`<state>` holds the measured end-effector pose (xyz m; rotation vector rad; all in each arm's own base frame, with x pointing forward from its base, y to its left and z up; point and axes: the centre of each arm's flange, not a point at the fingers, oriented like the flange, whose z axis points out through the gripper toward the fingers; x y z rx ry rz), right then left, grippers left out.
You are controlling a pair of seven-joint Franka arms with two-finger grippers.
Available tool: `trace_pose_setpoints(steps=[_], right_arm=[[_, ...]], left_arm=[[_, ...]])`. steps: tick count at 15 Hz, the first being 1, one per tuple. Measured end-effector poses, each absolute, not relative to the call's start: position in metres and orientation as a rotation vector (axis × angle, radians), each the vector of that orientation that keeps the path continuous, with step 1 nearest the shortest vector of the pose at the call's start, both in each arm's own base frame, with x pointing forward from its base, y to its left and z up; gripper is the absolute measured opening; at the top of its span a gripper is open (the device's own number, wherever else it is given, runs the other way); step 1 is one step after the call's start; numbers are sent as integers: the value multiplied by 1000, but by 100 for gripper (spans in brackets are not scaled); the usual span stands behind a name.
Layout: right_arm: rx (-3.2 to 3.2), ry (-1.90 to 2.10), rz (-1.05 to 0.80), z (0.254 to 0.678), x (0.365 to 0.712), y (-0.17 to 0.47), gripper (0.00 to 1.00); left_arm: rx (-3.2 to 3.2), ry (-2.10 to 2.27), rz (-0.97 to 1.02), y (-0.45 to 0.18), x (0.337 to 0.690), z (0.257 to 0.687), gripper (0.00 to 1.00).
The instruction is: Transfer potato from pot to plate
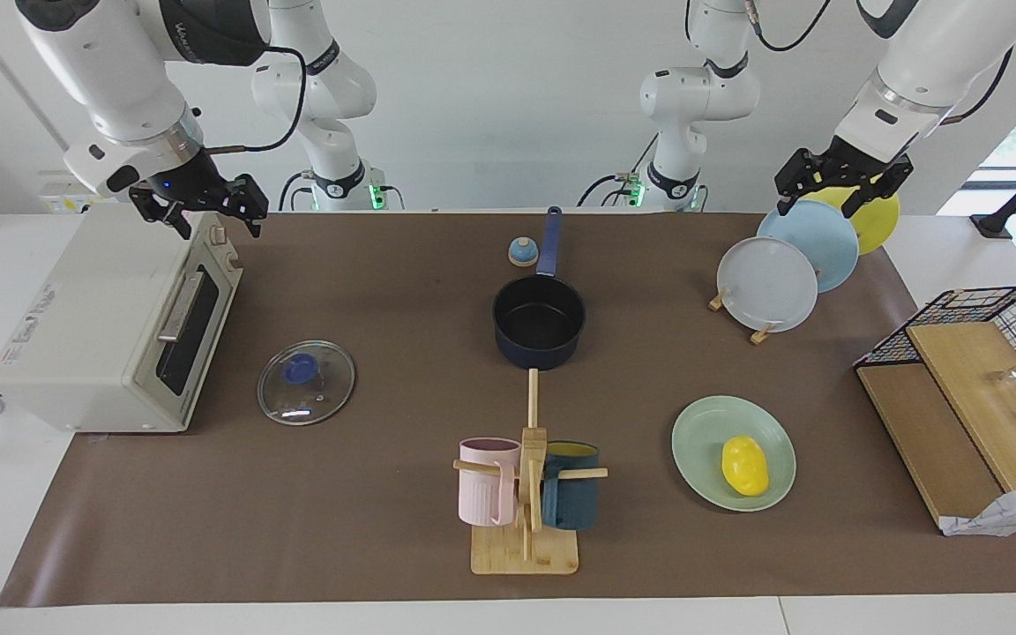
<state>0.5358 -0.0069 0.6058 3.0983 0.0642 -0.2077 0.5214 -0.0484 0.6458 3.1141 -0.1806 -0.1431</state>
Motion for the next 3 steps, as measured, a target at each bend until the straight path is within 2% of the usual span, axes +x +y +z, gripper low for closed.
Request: trace_pose_setpoints(steps=[3], right_arm=[[3098, 66, -208, 606, 536, -6, 100]], left_arm=[[3115, -171, -142, -45, 522, 646, 100]])
